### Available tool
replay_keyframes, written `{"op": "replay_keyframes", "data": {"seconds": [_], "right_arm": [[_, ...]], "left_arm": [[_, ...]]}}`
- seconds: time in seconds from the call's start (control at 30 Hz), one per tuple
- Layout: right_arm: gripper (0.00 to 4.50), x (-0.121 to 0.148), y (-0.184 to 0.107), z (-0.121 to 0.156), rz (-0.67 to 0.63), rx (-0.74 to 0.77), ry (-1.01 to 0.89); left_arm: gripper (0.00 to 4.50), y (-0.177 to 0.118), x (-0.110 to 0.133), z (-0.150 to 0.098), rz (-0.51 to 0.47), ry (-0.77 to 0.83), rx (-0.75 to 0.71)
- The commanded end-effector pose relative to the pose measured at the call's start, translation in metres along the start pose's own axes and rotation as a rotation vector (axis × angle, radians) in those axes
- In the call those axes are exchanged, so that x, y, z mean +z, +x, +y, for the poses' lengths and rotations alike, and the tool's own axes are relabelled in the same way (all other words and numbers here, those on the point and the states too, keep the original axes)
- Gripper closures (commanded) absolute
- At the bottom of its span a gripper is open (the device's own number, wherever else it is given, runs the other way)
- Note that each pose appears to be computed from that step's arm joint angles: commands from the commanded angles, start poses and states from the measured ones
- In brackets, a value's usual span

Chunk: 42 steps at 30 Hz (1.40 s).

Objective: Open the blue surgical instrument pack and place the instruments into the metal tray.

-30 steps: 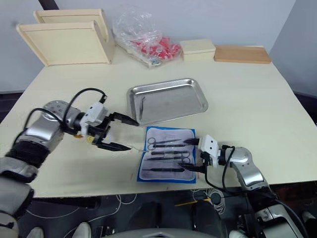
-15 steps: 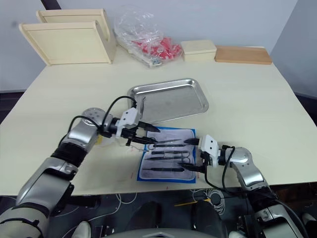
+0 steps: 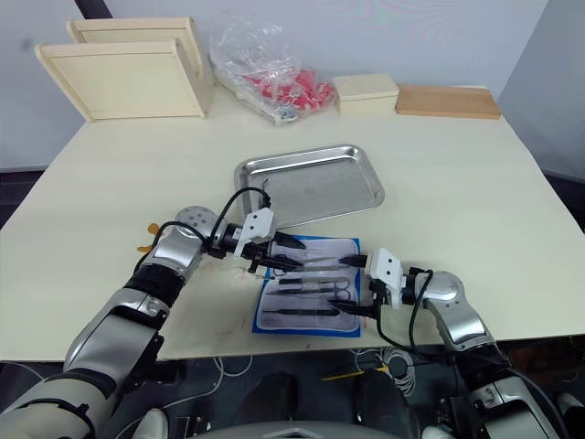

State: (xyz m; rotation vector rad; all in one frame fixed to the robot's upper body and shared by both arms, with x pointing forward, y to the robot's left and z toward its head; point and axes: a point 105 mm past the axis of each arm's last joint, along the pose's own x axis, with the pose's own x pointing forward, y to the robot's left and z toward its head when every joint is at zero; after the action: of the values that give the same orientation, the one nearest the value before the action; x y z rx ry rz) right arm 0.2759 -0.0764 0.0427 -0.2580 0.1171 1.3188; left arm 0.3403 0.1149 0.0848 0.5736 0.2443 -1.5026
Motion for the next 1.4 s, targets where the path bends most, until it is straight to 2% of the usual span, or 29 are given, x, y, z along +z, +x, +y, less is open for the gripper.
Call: {"op": "replay_keyframes", "data": {"seconds": [0.03,0.37,0.4,0.47,0.5,0.53,0.87,1.0,1.4], "right_arm": [[0.00,-0.057,-0.005,0.022,0.187,0.010,0.174],[0.00,-0.057,-0.004,0.021,0.188,0.013,0.169],[0.00,-0.057,-0.004,0.021,0.188,0.013,0.168],[0.00,-0.057,-0.004,0.021,0.187,0.013,0.169],[0.00,-0.057,-0.003,0.020,0.187,0.013,0.169],[0.00,-0.057,-0.003,0.020,0.187,0.013,0.169],[0.00,-0.057,-0.002,0.020,0.183,0.010,0.169],[0.00,-0.057,-0.001,0.021,0.183,0.011,0.170],[0.00,-0.057,0.002,0.022,0.177,0.013,0.173]], "left_arm": [[2.43,-0.002,-0.006,0.004,0.032,-0.007,0.029],[2.43,-0.003,-0.011,-0.007,0.048,-0.034,-0.035],[2.98,-0.003,-0.011,-0.008,0.049,-0.040,-0.038],[3.79,-0.002,-0.012,-0.008,0.054,-0.049,-0.036],[4.38,-0.002,-0.013,-0.008,0.057,-0.052,-0.035],[4.45,-0.002,-0.013,-0.008,0.061,-0.055,-0.036],[4.45,-0.004,-0.009,-0.009,0.085,-0.075,-0.057],[4.45,-0.007,0.007,-0.004,0.075,-0.080,-0.058],[4.45,-0.011,0.047,0.005,0.128,-0.036,-0.072]]}}
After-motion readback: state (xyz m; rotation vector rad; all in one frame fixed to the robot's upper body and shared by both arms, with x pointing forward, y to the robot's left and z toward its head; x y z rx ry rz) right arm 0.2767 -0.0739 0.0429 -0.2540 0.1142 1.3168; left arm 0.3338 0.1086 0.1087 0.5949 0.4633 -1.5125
